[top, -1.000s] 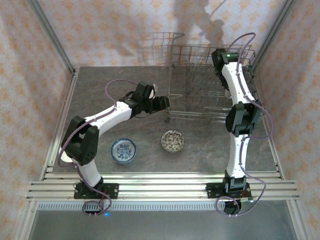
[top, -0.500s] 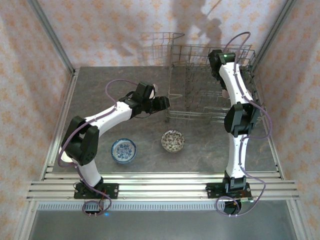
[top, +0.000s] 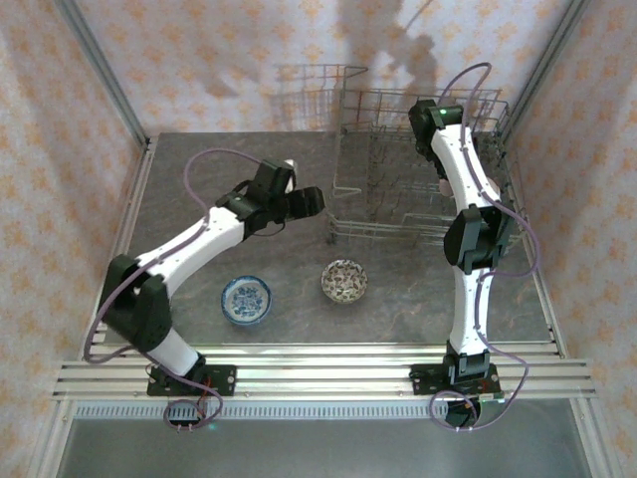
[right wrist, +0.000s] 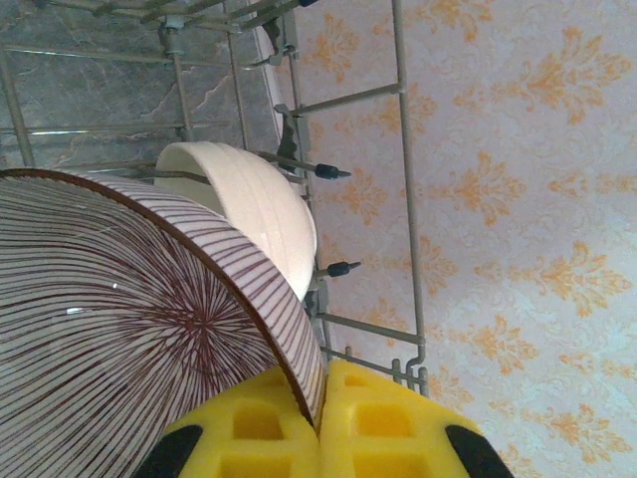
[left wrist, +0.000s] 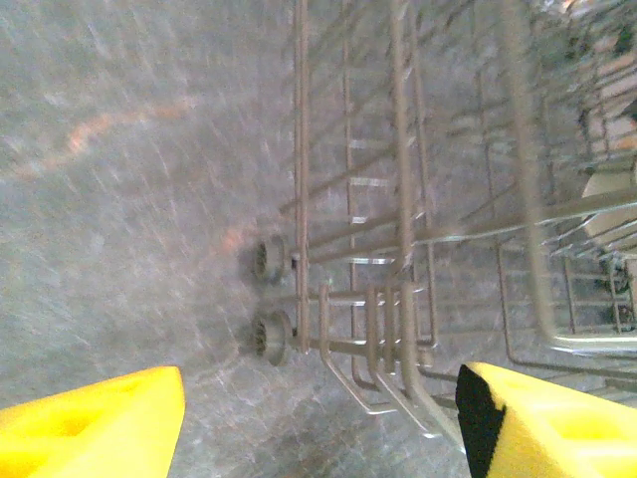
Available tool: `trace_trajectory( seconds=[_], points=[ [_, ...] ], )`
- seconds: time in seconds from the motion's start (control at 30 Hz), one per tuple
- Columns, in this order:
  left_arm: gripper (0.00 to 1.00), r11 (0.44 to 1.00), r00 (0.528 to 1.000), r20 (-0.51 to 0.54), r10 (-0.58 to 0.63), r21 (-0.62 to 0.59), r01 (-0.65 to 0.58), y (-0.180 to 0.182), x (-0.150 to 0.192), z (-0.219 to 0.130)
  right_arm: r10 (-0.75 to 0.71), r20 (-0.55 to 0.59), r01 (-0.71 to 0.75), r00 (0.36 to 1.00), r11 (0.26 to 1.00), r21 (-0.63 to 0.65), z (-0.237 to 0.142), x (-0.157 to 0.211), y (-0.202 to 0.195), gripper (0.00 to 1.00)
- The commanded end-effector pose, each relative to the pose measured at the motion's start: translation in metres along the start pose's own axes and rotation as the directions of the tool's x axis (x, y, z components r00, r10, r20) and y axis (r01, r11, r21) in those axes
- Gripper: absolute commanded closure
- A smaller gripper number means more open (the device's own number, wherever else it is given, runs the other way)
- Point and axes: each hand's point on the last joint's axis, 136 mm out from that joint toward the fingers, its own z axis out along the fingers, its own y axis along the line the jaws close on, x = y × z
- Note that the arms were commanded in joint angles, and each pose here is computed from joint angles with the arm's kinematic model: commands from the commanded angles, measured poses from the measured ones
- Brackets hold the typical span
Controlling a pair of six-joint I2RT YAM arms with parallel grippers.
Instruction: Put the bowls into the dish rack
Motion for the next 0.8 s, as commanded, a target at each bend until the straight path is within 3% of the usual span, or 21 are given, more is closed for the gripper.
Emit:
trace_trajectory(
  seconds=[0.0, 0.23, 0.53, 0.63, 0.77],
  points=[
    [0.27, 0.991, 0.985, 0.123, 0.119, -0.076, -0.110, 0.000, -0.036, -0.034, 0.067, 0.068, -0.071, 0.995, 0.995, 0.064, -0.026, 0.000, -0.046, 1.00],
    [0.24, 0.967, 0.964, 0.091, 0.251, -0.073, -0.245, -0.039, -0.083, -0.013, 0.084, 0.090, -0.089, 0.992, 0.995, 0.052, -0.037, -0.001, -0.050, 1.00],
    [0.26, 0.952, 0.957, 0.056, 0.286, -0.130, -0.277, -0.057, -0.120, 0.062, 0.096, 0.081, -0.099, 0.992, 0.994, 0.040, -0.043, 0.010, -0.050, 1.00],
    [0.31, 0.940, 0.950, 0.045, 0.310, -0.168, -0.298, -0.059, -0.125, 0.078, 0.093, 0.073, -0.096, 0.993, 0.995, 0.033, -0.041, 0.014, -0.046, 1.00],
    [0.45, 0.916, 0.943, 0.074, 0.326, -0.272, -0.295, -0.057, -0.133, 0.086, 0.105, 0.080, -0.106, 0.991, 0.994, 0.012, -0.044, 0.016, -0.044, 1.00]
  ],
)
